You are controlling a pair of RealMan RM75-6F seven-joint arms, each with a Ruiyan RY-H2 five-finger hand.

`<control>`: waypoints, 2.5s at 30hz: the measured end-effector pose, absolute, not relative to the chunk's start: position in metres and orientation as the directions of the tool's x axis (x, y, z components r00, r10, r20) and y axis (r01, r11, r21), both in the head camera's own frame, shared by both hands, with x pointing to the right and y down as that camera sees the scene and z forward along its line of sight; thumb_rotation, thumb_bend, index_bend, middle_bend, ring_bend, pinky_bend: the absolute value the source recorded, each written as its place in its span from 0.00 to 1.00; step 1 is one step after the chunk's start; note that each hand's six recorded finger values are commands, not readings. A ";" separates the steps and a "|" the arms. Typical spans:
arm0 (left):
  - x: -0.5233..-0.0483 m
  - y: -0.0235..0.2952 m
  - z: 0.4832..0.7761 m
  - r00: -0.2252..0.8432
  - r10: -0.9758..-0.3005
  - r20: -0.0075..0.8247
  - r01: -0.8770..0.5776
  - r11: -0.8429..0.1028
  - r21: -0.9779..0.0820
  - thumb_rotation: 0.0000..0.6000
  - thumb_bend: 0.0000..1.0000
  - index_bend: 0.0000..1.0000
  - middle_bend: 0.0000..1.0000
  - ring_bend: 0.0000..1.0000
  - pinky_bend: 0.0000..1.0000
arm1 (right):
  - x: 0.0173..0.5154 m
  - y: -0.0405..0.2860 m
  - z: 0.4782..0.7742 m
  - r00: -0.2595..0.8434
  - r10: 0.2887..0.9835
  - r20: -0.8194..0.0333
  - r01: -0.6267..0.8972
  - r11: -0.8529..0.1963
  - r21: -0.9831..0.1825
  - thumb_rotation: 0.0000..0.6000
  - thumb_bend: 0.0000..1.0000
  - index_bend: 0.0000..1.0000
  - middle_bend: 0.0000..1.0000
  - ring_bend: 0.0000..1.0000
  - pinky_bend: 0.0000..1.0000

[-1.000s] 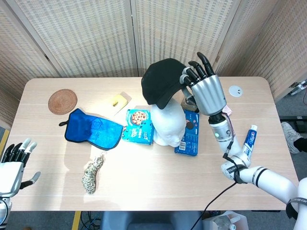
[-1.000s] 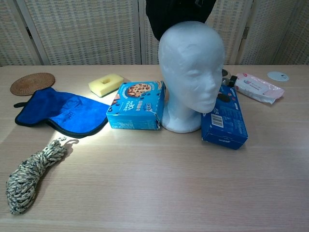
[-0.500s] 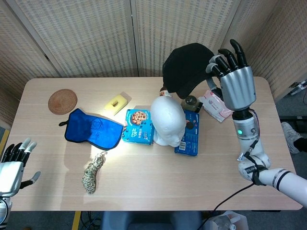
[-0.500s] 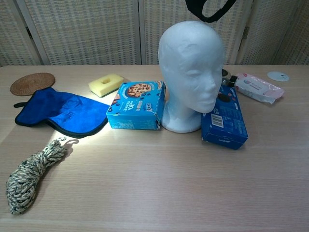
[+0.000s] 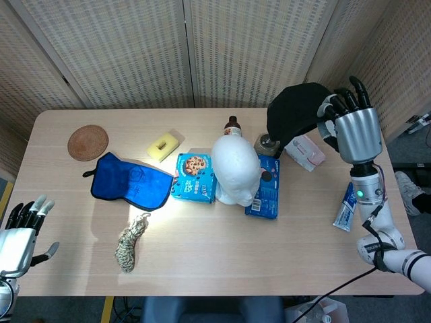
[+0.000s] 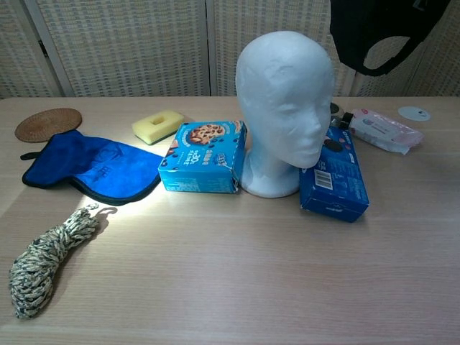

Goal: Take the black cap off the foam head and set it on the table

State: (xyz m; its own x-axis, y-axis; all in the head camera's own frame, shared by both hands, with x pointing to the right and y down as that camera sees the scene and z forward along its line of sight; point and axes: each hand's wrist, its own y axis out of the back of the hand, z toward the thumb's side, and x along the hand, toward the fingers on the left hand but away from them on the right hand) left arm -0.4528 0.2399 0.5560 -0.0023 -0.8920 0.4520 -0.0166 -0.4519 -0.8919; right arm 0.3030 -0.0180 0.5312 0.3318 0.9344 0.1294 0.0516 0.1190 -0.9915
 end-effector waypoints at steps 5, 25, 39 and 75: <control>-0.454 0.242 0.556 -0.012 -0.891 0.454 -0.016 -0.454 -0.891 1.00 0.20 0.12 0.05 0.07 0.01 | 0.308 -0.023 0.552 0.324 0.941 0.098 0.053 0.085 -0.995 1.00 0.47 0.78 0.46 0.28 0.14; -0.455 0.244 0.555 -0.029 -0.886 0.462 -0.013 -0.462 -0.887 1.00 0.20 0.12 0.05 0.07 0.01 | 0.276 -0.050 0.602 0.344 0.932 0.111 0.155 0.061 -0.986 1.00 0.47 0.79 0.48 0.30 0.14; -0.448 0.248 0.555 -0.003 -0.876 0.482 -0.009 -0.482 -0.876 1.00 0.20 0.12 0.05 0.07 0.01 | 0.285 -0.046 0.629 0.334 0.940 0.072 0.134 0.028 -0.991 1.00 0.47 0.79 0.48 0.31 0.14; -0.440 0.249 0.556 0.029 -0.873 0.487 -0.019 -0.487 -0.873 1.00 0.20 0.12 0.05 0.07 0.01 | 0.363 0.071 0.667 0.299 0.952 -0.065 0.127 -0.107 -0.986 1.00 0.38 0.79 0.44 0.30 0.14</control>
State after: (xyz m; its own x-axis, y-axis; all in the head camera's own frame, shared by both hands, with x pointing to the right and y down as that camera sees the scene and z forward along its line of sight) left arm -0.4404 0.2492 0.5560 0.0291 -0.8731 0.4868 -0.0191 -0.4874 -0.8730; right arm 0.3625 0.0712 0.6675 0.2987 0.9521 -0.0648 0.1273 -0.1070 -0.9861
